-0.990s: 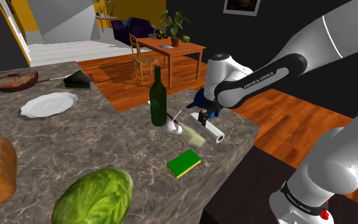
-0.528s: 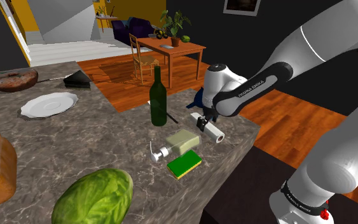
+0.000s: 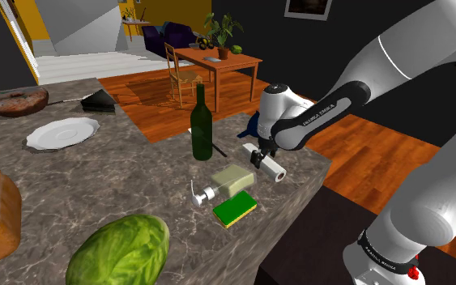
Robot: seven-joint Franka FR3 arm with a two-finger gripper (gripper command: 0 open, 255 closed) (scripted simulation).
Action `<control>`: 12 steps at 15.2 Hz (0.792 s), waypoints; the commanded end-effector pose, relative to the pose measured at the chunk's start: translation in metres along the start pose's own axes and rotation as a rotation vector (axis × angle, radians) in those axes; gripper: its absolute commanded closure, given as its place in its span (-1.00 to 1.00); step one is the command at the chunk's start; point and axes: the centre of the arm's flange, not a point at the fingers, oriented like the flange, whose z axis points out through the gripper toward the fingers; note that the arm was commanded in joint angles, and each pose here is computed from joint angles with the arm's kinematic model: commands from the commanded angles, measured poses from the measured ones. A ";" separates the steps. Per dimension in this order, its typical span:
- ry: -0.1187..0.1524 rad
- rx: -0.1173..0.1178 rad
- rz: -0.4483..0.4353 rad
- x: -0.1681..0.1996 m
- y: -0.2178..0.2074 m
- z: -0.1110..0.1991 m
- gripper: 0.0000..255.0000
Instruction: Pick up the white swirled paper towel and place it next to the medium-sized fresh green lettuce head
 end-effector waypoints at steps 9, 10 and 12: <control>0.000 0.000 0.000 0.000 0.000 0.000 1.00; 0.000 0.000 0.000 0.000 0.000 0.000 1.00; 0.000 0.000 0.000 0.001 0.002 -0.010 1.00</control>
